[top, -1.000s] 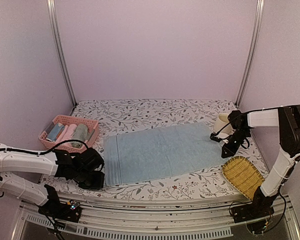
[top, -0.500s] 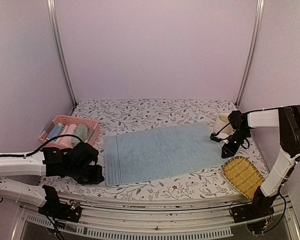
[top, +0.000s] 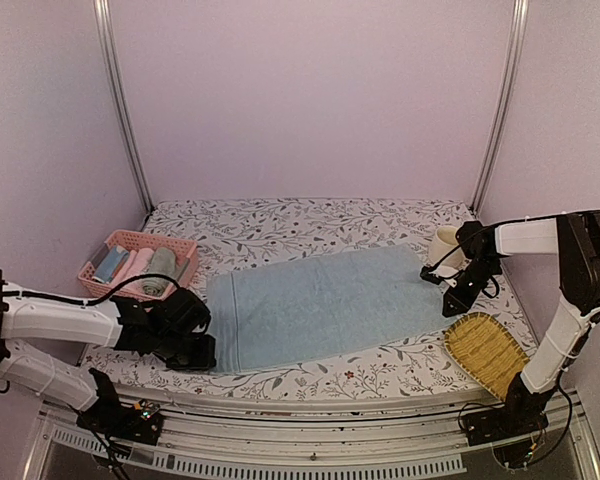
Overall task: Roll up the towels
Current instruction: Adjust the towel at the center of the board.
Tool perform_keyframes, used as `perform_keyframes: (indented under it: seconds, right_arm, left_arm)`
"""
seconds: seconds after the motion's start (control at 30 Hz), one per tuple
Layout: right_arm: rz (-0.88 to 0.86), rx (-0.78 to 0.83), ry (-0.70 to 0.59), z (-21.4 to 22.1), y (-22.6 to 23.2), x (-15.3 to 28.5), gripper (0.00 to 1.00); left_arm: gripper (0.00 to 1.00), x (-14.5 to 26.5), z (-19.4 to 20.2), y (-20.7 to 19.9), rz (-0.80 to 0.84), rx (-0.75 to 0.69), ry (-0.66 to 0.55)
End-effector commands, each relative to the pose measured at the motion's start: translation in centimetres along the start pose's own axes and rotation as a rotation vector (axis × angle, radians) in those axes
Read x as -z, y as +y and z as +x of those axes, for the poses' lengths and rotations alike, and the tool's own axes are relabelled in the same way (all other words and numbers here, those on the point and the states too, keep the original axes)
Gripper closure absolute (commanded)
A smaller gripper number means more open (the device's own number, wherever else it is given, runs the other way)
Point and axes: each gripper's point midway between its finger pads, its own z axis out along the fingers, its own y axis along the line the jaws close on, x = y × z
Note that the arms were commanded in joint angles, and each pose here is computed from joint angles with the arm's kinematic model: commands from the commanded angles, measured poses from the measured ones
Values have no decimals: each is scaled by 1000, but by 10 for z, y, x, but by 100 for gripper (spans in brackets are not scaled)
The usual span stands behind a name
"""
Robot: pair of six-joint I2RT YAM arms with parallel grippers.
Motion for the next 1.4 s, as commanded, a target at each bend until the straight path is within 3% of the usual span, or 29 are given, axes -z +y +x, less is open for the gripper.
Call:
perform_keyframes:
  seconds: [0.0,0.2,0.33,0.5,0.53,0.57,0.6,0.7,0.83,1.07,1.37]
  right_arm:
    - [-25,-26,49,12,4,-11,82]
    - [-52,-16,41,13,11,-6,82]
    - [-77,-17,-16,-5,14,15,76]
    - [-60,-9,-184,-60,2,77,69]
    - [-48,-19,-206,-69,-3,86,68]
    - [-41,-25,-223,-79,-9,92,68]
    - [-35,-28,-238,-87,-14,97,68]
    - [3,-46,-290,-116,-35,111,68]
    - [77,-89,-343,-154,-72,121,69]
    - [88,-134,-355,-191,-112,97,72]
    - [47,-188,-314,-207,-137,37,68]
  left_arm:
    - [100,8,49,42,-50,84,107]
    - [100,17,58,43,60,152,66]
    - [100,39,31,19,130,122,-18]
    - [100,72,-17,1,93,74,-127]
    - [97,76,-28,0,81,70,-144]
    - [82,77,-39,1,60,71,-152]
    - [76,79,-54,2,48,83,-173]
    - [67,83,-99,-9,76,73,-244]
    - [65,75,-143,-20,81,46,-288]
    - [65,48,-178,-22,40,31,-272]
    - [61,23,-187,-1,9,34,-226]
